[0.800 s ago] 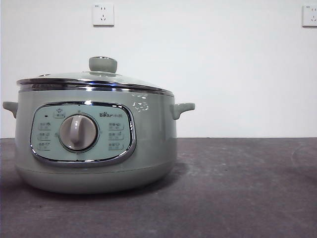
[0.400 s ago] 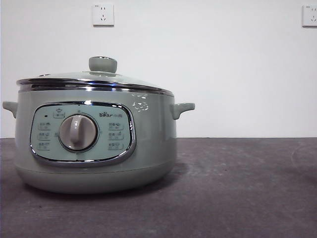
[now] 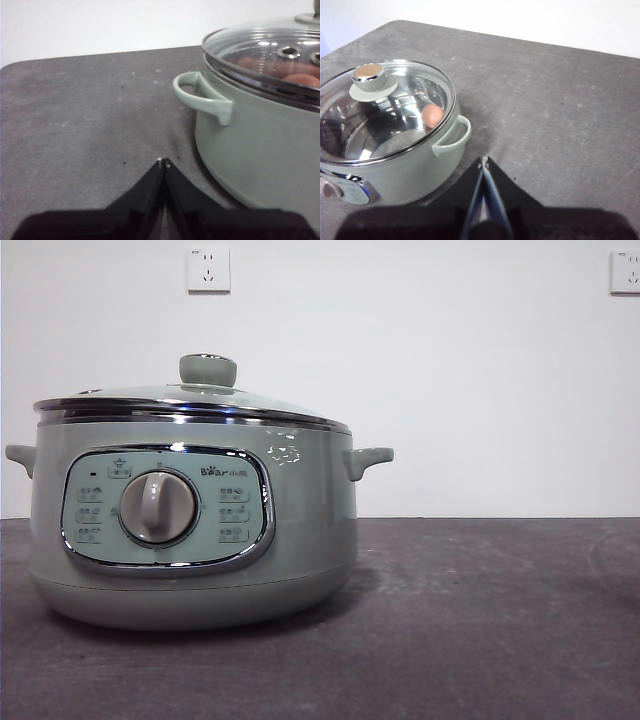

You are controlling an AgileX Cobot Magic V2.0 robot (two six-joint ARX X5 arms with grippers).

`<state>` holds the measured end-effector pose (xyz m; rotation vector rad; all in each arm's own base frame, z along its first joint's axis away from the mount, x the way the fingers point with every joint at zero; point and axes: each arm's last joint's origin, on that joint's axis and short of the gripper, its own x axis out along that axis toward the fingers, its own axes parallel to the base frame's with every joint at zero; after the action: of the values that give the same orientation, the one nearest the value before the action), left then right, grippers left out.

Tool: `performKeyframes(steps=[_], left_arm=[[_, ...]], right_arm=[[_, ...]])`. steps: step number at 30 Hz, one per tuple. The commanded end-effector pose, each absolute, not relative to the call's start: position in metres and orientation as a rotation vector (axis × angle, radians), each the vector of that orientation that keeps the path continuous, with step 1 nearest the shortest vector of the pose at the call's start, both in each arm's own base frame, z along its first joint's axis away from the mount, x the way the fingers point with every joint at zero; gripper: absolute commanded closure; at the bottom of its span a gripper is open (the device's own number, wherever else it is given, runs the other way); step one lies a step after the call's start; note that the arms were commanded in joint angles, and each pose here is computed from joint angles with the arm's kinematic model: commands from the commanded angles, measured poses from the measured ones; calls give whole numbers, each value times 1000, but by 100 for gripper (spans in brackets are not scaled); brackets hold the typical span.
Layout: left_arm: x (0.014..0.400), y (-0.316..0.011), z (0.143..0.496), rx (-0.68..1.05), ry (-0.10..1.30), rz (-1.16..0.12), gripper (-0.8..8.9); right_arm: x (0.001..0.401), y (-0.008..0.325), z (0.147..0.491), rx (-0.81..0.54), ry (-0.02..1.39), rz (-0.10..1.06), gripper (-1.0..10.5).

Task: Pick up the egg,open the lid,put the egg in the pot,close the lid

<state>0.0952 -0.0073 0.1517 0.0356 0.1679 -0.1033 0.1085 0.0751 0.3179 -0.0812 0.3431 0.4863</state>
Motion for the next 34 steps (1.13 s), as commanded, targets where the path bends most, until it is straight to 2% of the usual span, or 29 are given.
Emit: performKeyframes(steps=[1,11,34], left_arm=[[96,-6,147,23,185,-98,817],[96,-2,147,21,181,-45,817],[96,-2,147,21,181,-44,817]], right_arm=[[109,75,316,-73,345,483,945],[109,75,316,-73,345,483,945],[107,74,317,-101,333,488,945]])
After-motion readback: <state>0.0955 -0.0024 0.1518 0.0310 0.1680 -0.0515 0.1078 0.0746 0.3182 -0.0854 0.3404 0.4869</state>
